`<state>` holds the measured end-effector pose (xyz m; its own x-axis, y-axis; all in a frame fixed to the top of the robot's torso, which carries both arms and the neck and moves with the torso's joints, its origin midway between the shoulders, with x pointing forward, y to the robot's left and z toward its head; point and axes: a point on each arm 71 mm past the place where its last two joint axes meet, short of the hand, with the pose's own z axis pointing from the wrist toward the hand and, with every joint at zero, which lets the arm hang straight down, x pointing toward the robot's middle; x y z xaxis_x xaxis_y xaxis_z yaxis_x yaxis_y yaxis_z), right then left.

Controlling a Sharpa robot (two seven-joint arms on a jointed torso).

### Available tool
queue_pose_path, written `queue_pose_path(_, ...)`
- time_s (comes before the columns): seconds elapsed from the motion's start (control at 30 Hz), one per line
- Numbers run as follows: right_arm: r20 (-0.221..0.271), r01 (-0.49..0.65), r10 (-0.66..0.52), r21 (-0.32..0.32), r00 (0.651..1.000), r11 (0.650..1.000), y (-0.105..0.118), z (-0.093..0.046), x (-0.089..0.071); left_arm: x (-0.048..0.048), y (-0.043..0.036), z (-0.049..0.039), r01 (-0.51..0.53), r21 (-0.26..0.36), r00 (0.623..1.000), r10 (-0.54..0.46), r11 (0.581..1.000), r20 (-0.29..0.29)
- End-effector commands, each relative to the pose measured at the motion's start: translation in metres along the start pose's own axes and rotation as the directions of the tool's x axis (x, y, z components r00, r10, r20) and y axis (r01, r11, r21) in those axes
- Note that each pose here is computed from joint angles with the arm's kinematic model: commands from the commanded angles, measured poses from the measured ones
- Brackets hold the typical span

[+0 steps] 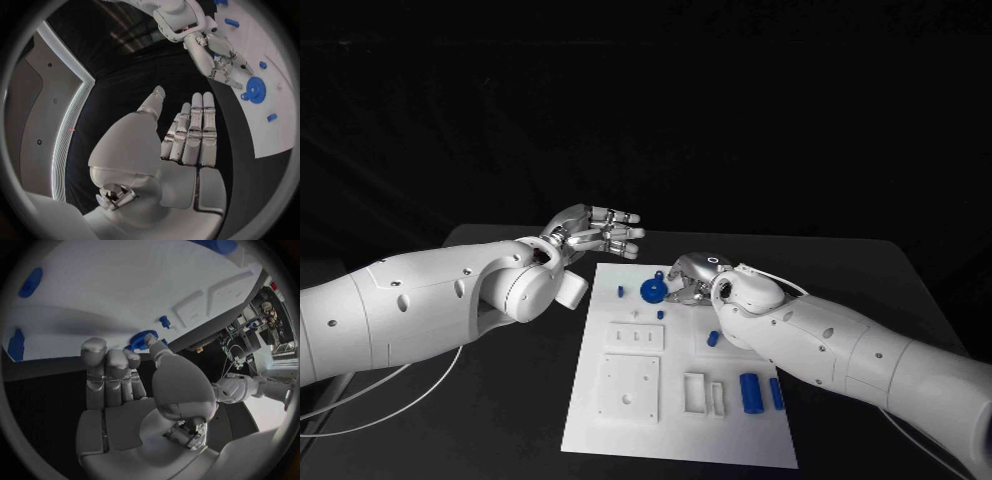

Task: Assemble the parts on the task board

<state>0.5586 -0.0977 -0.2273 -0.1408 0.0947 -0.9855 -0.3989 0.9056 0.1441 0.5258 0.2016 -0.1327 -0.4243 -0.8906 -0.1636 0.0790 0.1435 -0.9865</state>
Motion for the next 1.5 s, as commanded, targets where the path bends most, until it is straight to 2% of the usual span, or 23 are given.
queue_pose_path(0.03, 0.025, -0.004, 0.004, 0.009, 1.0, 1.0, -0.002, -0.001, -0.001, 0.0003, -0.0007, 0.0001, 0.0, 0.007, 1.0, 0.0, 1.0, -0.004)
queue_pose_path(0.1, 0.037, -0.008, 0.008, 0.007, 0.999, 1.0, -0.002, -0.002, -0.002, -0.0001, -0.0007, 0.0001, 0.0, 0.007, 1.0, 0.0, 1.0, -0.003)
queue_pose_path(0.3, 0.115, -0.062, 0.063, -0.013, 0.991, 0.998, -0.008, -0.008, -0.009, -0.0023, -0.0004, 0.0001, -0.001, 0.009, 1.0, 0.001, 1.0, 0.0)
queue_pose_path(0.5, 0.169, -0.179, 0.18, -0.024, 0.969, 0.984, -0.028, -0.019, -0.03, -0.0079, 0.0, -0.0014, -0.004, 0.013, 1.0, 0.003, 1.0, 0.011)
queue_pose_path(0.73, 0.107, -0.35, 0.359, -0.097, 0.927, 0.932, -0.072, -0.036, -0.055, -0.0147, 0.0008, -0.0048, -0.004, 0.015, 1.0, 0.003, 1.0, 0.017)
queue_pose_path(1.0, 0.11, -0.409, 0.42, -0.109, 0.901, 0.906, -0.12, -0.055, -0.07, -0.019, 0.0013, -0.0063, -0.003, 0.02, 1.0, 0.003, 1.0, 0.015)
queue_pose_path(1.1, 0.101, -0.402, 0.41, -0.088, 0.907, 0.911, -0.134, -0.059, -0.068, -0.0203, 0.0015, -0.0063, -0.002, 0.022, 1.0, 0.002, 1.0, 0.013)
queue_pose_path(1.27, 0.078, -0.384, 0.386, -0.046, 0.919, 0.922, -0.15, -0.061, -0.056, -0.0221, 0.0031, -0.0066, -0.006, 0.026, 1.0, 0.006, 1.0, 0.007)
queue_pose_path(1.5, 0.052, -0.373, 0.373, -0.012, 0.926, 0.928, -0.159, -0.061, -0.043, -0.0223, 0.0055, -0.0065, -0.011, 0.028, 1.0, 0.011, 1.0, -0.001)
